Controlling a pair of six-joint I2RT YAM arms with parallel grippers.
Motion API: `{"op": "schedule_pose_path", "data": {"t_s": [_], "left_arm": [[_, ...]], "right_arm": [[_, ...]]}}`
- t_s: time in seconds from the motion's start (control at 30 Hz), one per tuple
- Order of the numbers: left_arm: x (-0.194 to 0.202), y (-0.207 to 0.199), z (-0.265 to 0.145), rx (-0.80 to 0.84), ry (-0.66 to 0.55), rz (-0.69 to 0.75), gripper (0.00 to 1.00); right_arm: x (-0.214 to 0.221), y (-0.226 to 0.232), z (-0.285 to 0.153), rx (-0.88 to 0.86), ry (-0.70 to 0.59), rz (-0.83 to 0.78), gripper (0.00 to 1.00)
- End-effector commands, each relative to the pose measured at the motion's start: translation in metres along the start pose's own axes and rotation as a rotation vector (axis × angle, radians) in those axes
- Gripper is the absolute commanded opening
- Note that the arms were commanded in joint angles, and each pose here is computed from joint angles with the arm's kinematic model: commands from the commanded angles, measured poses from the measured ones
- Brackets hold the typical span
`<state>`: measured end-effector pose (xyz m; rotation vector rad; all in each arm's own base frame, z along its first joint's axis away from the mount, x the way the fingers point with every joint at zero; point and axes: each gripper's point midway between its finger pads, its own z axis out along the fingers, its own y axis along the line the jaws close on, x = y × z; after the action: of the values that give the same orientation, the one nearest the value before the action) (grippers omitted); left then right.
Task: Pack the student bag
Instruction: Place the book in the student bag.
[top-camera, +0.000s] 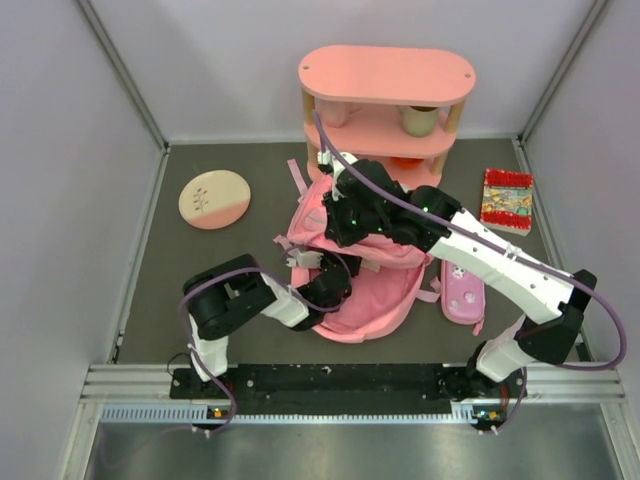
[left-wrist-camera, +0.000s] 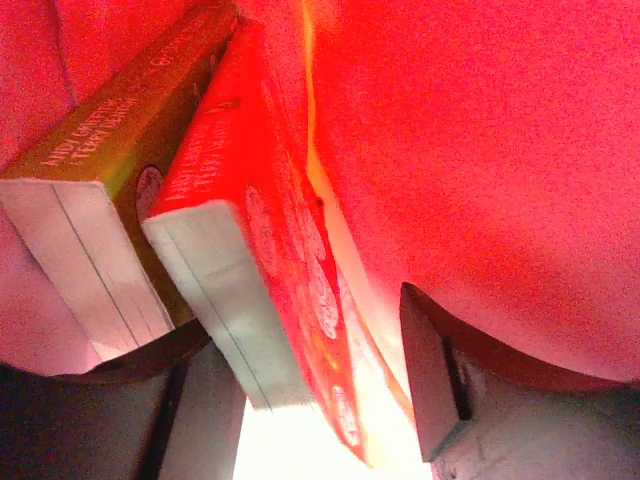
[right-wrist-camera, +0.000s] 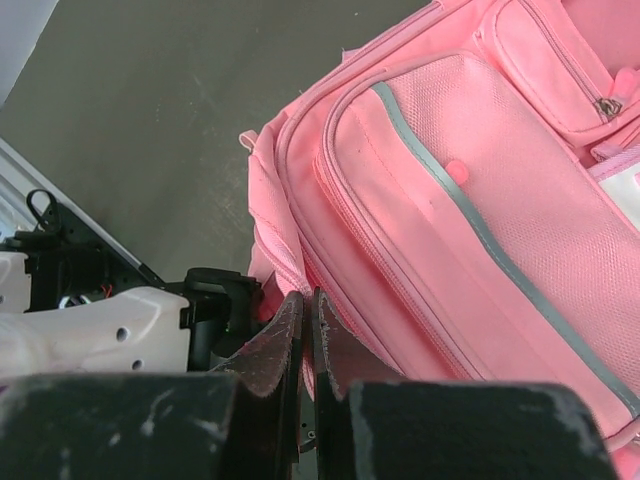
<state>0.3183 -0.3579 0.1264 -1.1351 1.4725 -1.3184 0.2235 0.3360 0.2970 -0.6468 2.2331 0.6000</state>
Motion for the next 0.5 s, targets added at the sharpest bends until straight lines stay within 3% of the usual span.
{"op": "schedule_pose_path", "data": {"t_s": [0.0, 0.1, 0.17, 0.2, 0.47], "left_arm": [[0.01, -0.043, -0.006, 0.06, 0.061, -0.037, 0.66], [0.011, -0.039, -0.011, 0.024, 0.086, 0.011, 0.7], [0.01, -0.034, -0.016, 0.008, 0.102, 0.033, 0.81], [0.011, -0.033, -0.019, 0.006, 0.108, 0.043, 0.92], [0.013, -0.009, -0.041, -0.093, 0.167, 0.131, 0.98]], "right_arm": [[-0.053, 0.021, -0.023, -0.066, -0.183, 0.032, 0.0], [-0.059, 0.019, -0.026, -0.053, -0.202, 0.029, 0.0], [-0.062, 0.015, -0.027, -0.038, -0.213, 0.032, 0.0], [-0.066, 0.015, -0.028, -0.038, -0.222, 0.037, 0.0], [-0.077, 0.007, -0.021, -0.019, -0.231, 0.046, 0.0]]}}
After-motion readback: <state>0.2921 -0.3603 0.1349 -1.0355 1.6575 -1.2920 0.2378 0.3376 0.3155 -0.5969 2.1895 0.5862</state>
